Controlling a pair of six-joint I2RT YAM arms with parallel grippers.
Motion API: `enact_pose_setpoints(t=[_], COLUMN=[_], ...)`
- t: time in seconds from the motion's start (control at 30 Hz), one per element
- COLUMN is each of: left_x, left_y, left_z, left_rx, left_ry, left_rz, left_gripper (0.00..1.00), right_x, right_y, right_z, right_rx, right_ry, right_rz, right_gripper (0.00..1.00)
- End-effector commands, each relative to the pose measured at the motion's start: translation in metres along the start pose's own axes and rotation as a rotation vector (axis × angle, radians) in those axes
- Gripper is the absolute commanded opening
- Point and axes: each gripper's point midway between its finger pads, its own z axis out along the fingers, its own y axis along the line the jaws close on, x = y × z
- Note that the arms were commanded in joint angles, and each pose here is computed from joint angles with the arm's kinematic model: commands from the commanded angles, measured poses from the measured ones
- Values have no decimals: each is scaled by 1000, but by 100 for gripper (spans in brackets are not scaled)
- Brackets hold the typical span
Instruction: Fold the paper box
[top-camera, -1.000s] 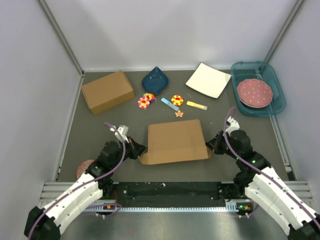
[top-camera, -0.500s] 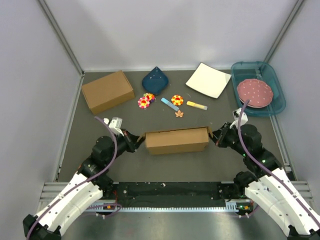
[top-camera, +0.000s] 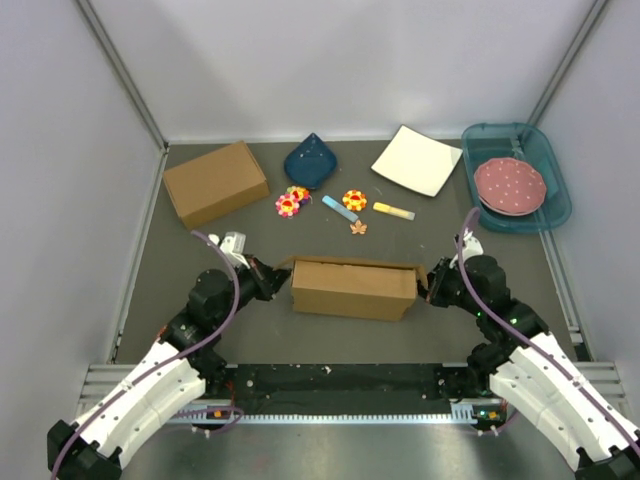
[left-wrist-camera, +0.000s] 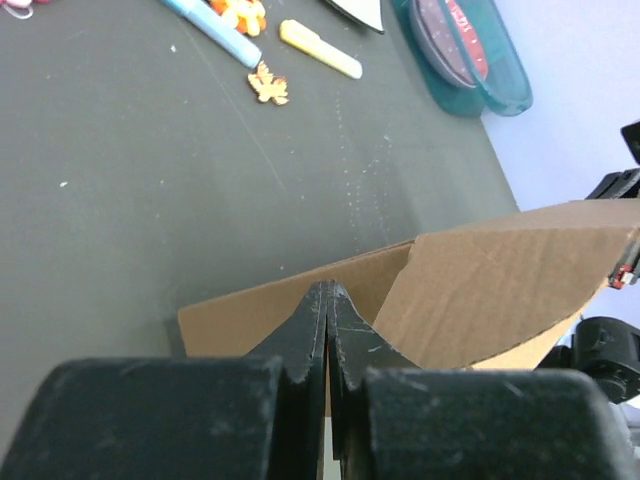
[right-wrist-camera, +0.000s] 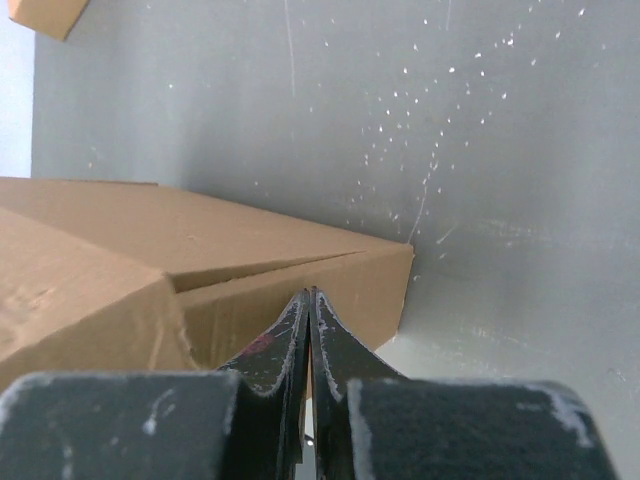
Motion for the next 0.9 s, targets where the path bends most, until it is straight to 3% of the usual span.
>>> enact_pose_setpoints(t=[0.0, 0.13, 0.43, 0.63, 0.7, 0.73, 0.8, 0.83, 0.87], left_x=[11, 11, 6, -25, -30, -37, -42, -52, -59], left_y=[3, 39, 61, 72, 87, 87, 94, 95, 94], left_z=[0, -6, -16, -34, -46, -50, -60, -66, -71], left_rx=[10, -175, -307, -460, -567, -592, -655, -687, -694], left_ry=[28, 10, -4, -89, -111, -134, -164, -207, -240], left_rz=[26, 55, 73, 88, 80, 71, 47, 43, 31], left_gripper=[0, 0, 1, 10, 22, 25, 33, 36, 38], right_x=[-3, -6, -16, -42, -59, -65, -75, -78, -85], right_y=[18, 14, 6, -6, -6, -5, -3, 1, 12], right_z=[2, 2, 0, -29, -44, -55, -66, -71, -81], right_rx=[-93, -72, 1, 158, 213, 233, 250, 239, 205], right_ry=[-8, -27, -43, -88, -134, -144, -176, -186, -207], right_rz=[-12, -25, -69, -142, -160, -162, -175, -182, -205], right_gripper=[0, 0, 0, 1, 8, 19, 28, 41, 46])
